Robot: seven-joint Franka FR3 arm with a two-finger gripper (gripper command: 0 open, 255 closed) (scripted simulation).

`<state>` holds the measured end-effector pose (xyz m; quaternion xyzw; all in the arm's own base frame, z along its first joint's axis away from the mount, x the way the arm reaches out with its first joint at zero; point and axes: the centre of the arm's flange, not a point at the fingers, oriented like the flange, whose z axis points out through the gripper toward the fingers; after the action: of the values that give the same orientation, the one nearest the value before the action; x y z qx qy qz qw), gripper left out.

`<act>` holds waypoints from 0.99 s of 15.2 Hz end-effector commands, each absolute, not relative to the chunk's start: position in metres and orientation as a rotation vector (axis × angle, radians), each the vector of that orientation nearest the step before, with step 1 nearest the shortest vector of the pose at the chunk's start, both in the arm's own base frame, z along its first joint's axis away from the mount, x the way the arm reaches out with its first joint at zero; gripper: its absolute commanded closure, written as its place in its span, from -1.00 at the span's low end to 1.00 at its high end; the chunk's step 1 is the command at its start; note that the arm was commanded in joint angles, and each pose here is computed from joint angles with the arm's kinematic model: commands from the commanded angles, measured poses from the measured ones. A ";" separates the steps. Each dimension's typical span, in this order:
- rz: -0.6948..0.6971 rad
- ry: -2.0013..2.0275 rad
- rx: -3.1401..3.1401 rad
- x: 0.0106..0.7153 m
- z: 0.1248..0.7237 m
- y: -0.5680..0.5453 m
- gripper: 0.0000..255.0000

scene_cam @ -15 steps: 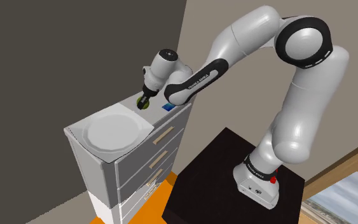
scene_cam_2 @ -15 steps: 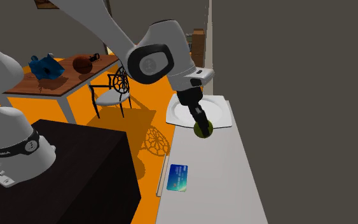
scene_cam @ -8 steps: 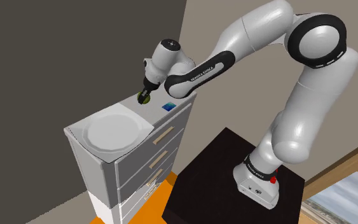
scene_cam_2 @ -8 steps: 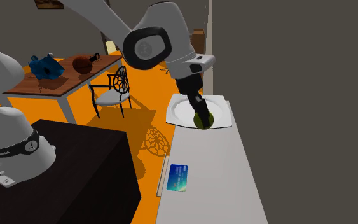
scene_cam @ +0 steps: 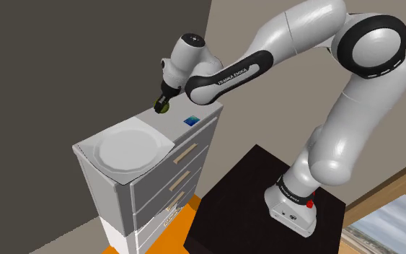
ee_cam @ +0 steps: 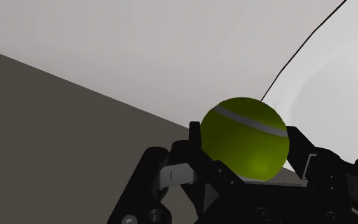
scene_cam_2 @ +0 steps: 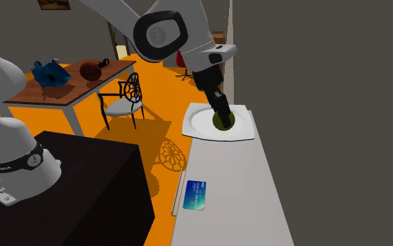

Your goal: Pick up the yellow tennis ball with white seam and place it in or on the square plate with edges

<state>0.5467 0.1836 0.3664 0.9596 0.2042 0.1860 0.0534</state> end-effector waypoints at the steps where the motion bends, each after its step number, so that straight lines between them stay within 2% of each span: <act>1: 0.565 0.620 2.917 0.543 0.368 0.209 1.00; 15: 0.565 0.620 2.917 0.515 0.362 0.363 1.00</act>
<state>0.5157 0.3596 0.3654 0.9596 0.2044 0.1859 0.0533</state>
